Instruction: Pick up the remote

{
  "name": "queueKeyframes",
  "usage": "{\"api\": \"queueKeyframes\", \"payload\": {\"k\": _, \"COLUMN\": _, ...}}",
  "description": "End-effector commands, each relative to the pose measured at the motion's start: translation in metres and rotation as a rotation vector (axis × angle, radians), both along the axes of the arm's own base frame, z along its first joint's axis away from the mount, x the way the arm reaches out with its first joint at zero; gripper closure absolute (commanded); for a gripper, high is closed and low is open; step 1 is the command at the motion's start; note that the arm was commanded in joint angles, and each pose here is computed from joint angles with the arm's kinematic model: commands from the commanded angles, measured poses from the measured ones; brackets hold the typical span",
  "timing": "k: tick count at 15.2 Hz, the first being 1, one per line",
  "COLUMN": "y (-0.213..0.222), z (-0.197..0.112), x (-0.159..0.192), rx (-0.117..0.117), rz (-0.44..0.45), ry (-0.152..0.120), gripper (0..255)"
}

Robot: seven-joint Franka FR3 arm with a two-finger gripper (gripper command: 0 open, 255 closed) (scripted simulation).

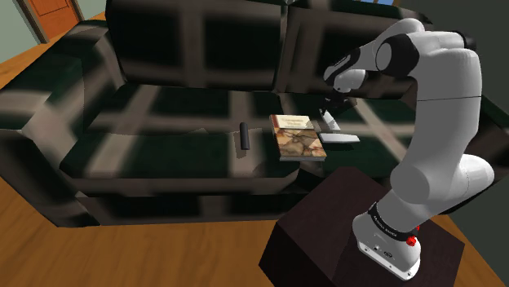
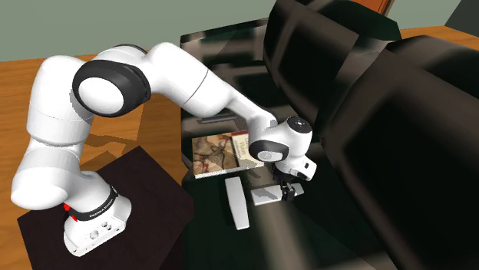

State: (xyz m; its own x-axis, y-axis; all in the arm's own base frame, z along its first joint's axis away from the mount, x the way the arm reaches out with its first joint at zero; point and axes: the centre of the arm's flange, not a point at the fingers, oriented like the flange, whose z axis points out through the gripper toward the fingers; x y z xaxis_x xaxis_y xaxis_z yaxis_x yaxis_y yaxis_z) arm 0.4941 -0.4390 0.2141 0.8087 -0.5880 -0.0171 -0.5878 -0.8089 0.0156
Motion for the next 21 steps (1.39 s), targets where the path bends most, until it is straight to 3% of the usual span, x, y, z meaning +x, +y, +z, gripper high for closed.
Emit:
{"api": "queueKeyframes", "payload": {"k": 1, "y": 0.000, "z": -0.011, "x": 0.000, "rx": 0.000, "rz": -0.001, "ry": 0.000, "gripper": 0}}
{"api": "queueKeyframes", "payload": {"k": 6, "y": 0.000, "z": -0.030, "x": 0.000, "rx": 0.000, "rz": -0.001, "ry": 0.000, "gripper": 0}}
{"api": "queueKeyframes", "payload": {"k": 7, "y": 0.000, "z": -0.030, "x": 0.000, "rx": 0.000, "rz": -0.001, "ry": 0.000, "gripper": 255}}
{"api": "queueKeyframes", "payload": {"k": 16, "y": 0.000, "z": -0.030, "x": 0.000, "rx": 0.000, "rz": -0.001, "ry": 0.000, "gripper": 255}}
{"api": "queueKeyframes", "payload": {"k": 21, "y": 0.000, "z": -0.003, "x": 0.000, "rx": 0.000, "rz": -0.001, "ry": 0.000, "gripper": 255}}
